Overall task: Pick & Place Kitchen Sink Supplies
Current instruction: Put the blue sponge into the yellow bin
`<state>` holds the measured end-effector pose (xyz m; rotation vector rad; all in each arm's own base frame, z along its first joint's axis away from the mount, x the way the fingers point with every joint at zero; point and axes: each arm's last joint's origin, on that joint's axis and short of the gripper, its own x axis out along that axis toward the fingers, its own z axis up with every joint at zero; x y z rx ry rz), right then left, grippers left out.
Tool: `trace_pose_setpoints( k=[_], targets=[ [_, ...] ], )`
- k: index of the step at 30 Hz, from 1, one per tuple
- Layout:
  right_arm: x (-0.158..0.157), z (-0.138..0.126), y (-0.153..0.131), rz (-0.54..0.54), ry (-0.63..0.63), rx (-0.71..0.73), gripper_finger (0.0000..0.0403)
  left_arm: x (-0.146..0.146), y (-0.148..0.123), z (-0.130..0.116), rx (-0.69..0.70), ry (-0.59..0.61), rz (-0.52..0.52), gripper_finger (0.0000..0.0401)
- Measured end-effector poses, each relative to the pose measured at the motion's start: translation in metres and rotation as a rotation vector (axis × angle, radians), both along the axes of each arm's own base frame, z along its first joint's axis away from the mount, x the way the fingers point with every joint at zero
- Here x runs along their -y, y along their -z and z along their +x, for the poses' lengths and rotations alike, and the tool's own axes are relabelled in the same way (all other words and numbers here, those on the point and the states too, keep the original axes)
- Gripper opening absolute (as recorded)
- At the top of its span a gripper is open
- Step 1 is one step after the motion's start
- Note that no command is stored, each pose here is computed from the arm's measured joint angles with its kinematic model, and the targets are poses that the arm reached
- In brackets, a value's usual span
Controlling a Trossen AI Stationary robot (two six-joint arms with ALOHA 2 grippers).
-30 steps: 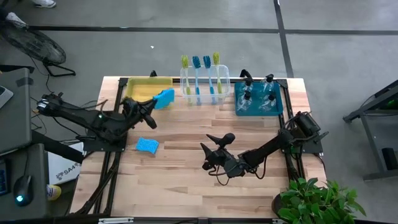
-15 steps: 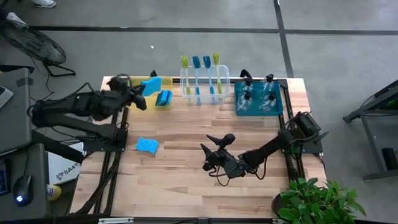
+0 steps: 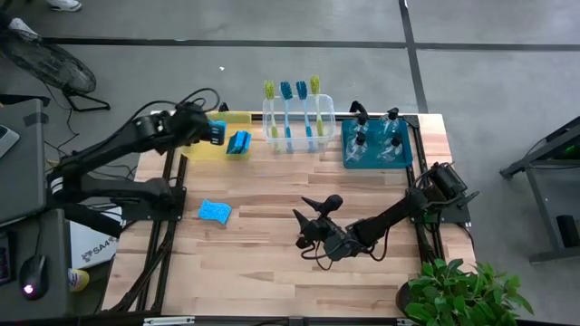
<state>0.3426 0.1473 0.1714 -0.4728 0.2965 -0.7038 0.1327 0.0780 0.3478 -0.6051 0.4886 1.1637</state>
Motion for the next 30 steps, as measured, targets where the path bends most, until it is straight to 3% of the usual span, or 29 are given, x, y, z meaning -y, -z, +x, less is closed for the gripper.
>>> trace_pose_setpoints(
  k=[11,18,23,30],
  targets=[
    [0.001,-0.002,0.005,0.025,0.008,-0.008,0.0222,-0.063,0.043,0.026,-0.176,-0.081,-0.246,0.0002],
    [0.0,-0.001,0.005,0.032,-0.01,-0.012,0.0222,-0.096,0.073,0.033,-0.3,-0.11,-0.337,0.0002],
    [0.0,-0.001,0.005,0.035,-0.01,-0.009,0.0221,-0.105,0.088,0.041,-0.336,-0.094,-0.387,0.0002],
    [0.0,-0.001,0.005,0.037,-0.011,-0.009,0.0221,-0.111,0.095,0.053,-0.332,-0.068,-0.351,0.0003]
  ],
)
